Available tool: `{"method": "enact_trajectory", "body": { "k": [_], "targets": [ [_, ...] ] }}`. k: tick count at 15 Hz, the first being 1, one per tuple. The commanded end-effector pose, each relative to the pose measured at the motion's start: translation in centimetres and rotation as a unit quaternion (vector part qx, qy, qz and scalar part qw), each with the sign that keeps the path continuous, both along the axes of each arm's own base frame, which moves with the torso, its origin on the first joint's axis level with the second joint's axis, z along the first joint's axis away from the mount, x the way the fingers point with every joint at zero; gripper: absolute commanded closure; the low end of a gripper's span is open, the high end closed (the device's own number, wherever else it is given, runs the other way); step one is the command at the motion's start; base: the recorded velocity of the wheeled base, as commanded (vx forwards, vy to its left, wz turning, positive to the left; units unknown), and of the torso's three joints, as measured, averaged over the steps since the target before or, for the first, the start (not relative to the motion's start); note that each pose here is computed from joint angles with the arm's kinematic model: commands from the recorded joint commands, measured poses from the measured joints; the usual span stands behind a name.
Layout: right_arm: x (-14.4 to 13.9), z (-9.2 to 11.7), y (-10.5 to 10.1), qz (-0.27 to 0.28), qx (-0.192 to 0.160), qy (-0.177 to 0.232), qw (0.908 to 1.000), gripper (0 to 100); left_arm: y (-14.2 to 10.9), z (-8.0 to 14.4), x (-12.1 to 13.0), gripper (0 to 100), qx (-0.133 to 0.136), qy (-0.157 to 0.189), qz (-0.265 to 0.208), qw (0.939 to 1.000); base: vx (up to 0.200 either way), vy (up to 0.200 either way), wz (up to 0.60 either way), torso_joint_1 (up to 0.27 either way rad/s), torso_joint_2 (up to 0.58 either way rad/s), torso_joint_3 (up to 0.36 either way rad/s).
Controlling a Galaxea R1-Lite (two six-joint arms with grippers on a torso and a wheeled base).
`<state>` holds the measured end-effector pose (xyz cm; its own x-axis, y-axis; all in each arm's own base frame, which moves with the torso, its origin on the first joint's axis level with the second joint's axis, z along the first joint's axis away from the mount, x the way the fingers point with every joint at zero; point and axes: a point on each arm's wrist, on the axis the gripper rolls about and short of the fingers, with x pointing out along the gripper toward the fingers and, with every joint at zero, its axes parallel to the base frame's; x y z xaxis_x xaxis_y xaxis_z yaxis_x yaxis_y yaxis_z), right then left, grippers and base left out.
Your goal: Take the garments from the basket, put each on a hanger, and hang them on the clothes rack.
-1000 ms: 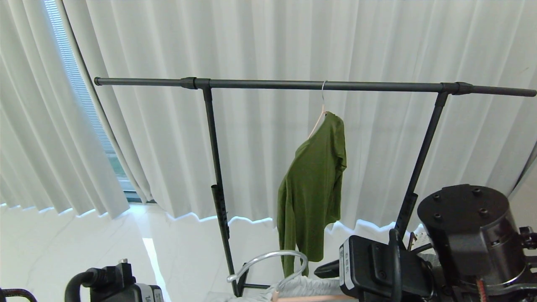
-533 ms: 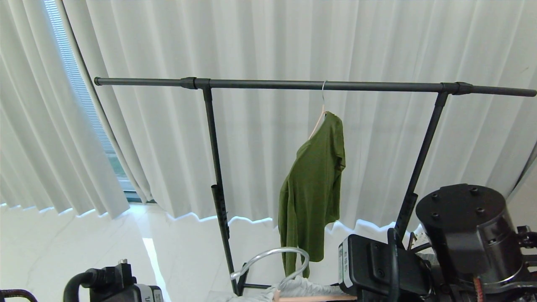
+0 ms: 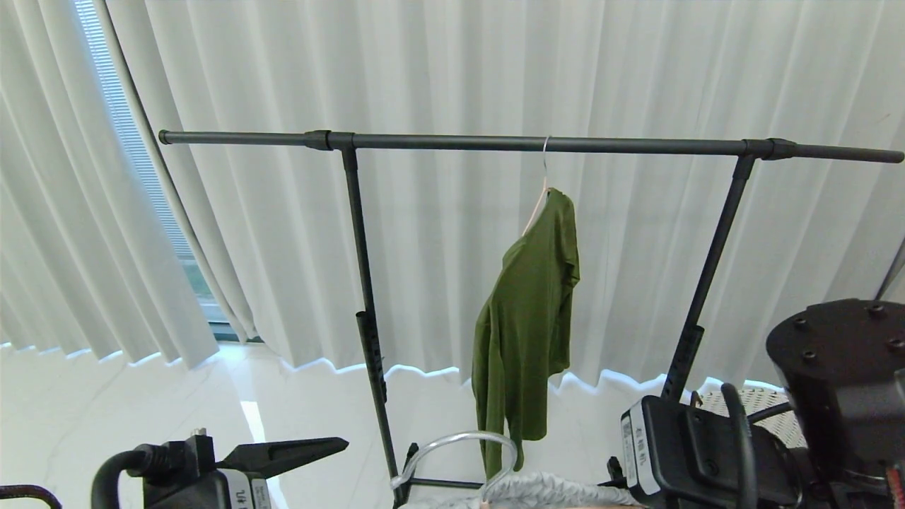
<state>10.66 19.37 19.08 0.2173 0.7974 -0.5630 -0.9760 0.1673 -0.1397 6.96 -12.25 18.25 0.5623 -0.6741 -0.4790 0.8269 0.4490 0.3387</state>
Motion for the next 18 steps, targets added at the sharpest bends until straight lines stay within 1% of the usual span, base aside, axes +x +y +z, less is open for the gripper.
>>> {"method": "enact_trajectory", "body": {
  "k": [1, 4, 5, 6, 7, 8, 10, 12, 14, 15, 16, 18],
  "targets": [
    [0.2, 0.8, -1.1, -0.015, 0.013, -0.012, 0.9997, 100, 0.0, 0.0, 0.0, 0, 0.001, 0.001, 0.000, 1.0000, 0.000, 0.000, 0.00, 0.000, 0.00, 0.000],
    [1.6, 1.2, -2.4, -0.034, 0.008, -0.050, 0.9981, 100, 0.1, -0.2, 0.0, 0, 0.002, 0.001, 0.003, 1.0000, 0.000, 0.000, 0.00, 0.000, 0.00, 0.000],
    [1.7, 1.6, -2.8, -0.040, 0.013, -0.054, 0.9976, 100, 0.4, -0.6, 0.1, 0, 0.008, 0.004, 0.014, 0.9999, 0.000, 0.000, 0.00, 0.000, 0.00, 0.000],
    [1.7, 2.0, -3.2, -0.046, 0.020, -0.059, 0.9970, 100, 1.3, -1.4, 0.4, 0, 0.018, 0.009, 0.042, 0.9989, 0.000, 0.000, 0.00, 0.000, 0.00, 0.000],
    [1.6, 2.2, -3.5, -0.049, 0.021, -0.061, 0.9967, 100, 1.7, -1.7, 0.6, 0, 0.021, 0.011, 0.056, 0.9982, 0.000, 0.000, 0.00, 0.000, 0.00, 0.000],
    [1.4, 2.7, -4.4, -0.057, 0.026, -0.062, 0.9961, 100, 3.0, -2.8, 0.9, 0, 0.025, 0.015, 0.095, 0.9951, 0.000, 0.000, 0.00, 0.000, 0.00, 0.000],
    [1.3, 3.2, -5.5, -0.065, 0.039, -0.062, 0.9952, 100, 4.4, -4.0, 1.1, 0, 0.030, 0.017, 0.137, 0.9899, 0.000, 0.000, 0.00, 0.000, 0.00, 0.000],
    [1.4, 3.5, -6.2, -0.074, 0.045, -0.063, 0.9943, 100, 5.1, -4.9, 1.3, 0, 0.034, 0.021, 0.164, 0.9856, 0.000, 0.000, 0.00, 0.000, 0.00, 0.000],
    [1.0, 4.0, -6.7, -0.062, 0.062, -0.062, 0.9942, 100, 5.2, -5.2, 1.9, 0, 0.035, 0.027, 0.189, 0.9809, 0.000, 0.000, 0.00, 0.000, 0.00, 0.000],
    [0.9, 4.1, -6.7, -0.053, 0.066, -0.061, 0.9946, 100, 5.1, -5.1, 2.5, 0, 0.032, 0.031, 0.204, 0.9780, 0.000, 0.000, 0.00, 0.000, 0.00, 0.000],
    [0.8, 4.2, -6.8, -0.047, 0.071, -0.060, 0.9946, 100, 4.9, -5.0, 2.9, 0, 0.025, 0.032, 0.210, 0.9770, 0.000, 0.000, 0.00, 0.000, 0.00, 0.000],
    [0.6, 4.3, -7.0, -0.045, 0.074, -0.062, 0.9943, 100, 4.5, -5.0, 3.4, 0, 0.009, 0.032, 0.211, 0.9770, 0.000, 0.000, 0.00, 0.000, 0.00, 0.000]
  ]
}}
